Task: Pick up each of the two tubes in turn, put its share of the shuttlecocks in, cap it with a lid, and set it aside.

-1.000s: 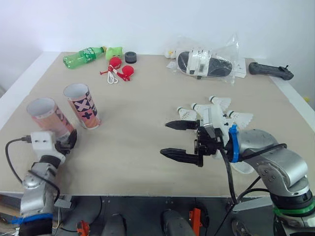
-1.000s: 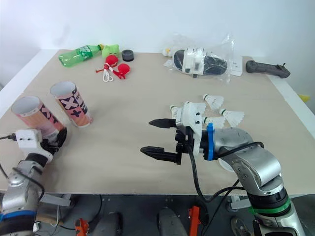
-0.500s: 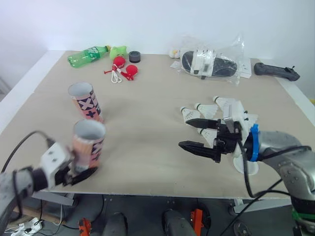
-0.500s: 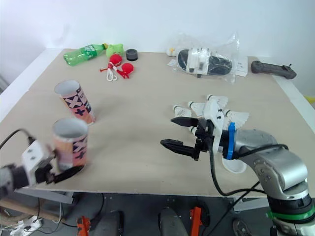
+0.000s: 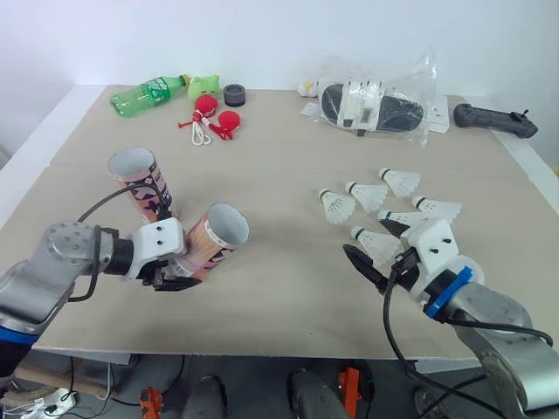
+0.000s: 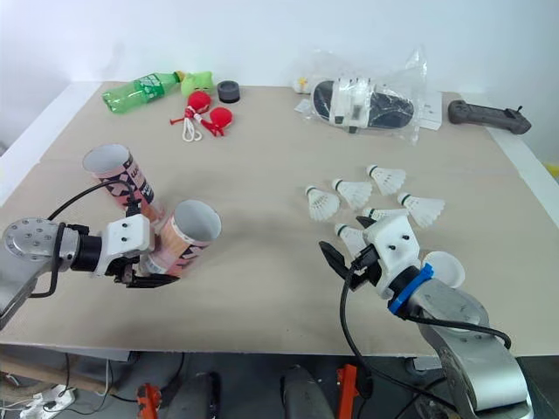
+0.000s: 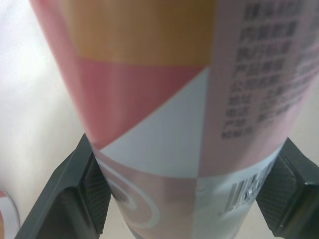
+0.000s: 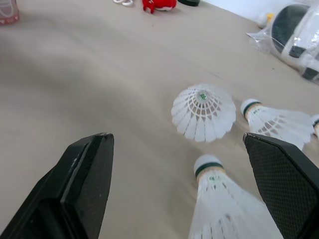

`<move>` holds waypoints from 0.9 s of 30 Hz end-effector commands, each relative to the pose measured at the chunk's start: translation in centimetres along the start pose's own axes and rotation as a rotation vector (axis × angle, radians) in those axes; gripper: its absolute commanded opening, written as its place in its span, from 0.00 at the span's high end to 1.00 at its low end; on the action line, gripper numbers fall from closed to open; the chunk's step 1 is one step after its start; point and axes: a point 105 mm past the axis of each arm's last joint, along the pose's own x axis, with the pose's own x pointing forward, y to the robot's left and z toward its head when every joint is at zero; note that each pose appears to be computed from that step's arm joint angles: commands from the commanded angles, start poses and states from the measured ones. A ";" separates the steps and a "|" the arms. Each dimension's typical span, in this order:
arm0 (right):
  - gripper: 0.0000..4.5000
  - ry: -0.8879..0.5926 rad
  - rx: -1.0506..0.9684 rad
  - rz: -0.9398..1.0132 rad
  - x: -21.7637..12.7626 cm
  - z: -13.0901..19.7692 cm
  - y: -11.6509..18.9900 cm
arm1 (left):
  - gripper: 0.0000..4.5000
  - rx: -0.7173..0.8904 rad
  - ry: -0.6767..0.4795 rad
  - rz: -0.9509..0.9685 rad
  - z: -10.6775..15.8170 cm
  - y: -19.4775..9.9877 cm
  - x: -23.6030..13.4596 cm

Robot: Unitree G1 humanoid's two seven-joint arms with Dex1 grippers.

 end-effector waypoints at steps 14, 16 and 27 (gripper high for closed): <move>0.00 0.061 0.000 -0.074 -1.5 -2.2 -0.9 | 0.24 0.118 0.050 -0.062 2.1 0.4 2.2; 0.00 0.068 0.004 -0.071 -1.0 -2.5 -0.9 | 0.24 0.118 0.047 -0.069 2.5 0.4 2.4; 0.31 0.096 0.060 -0.120 1.5 -4.7 -1.8 | 0.24 0.126 0.068 -0.084 2.7 0.4 2.7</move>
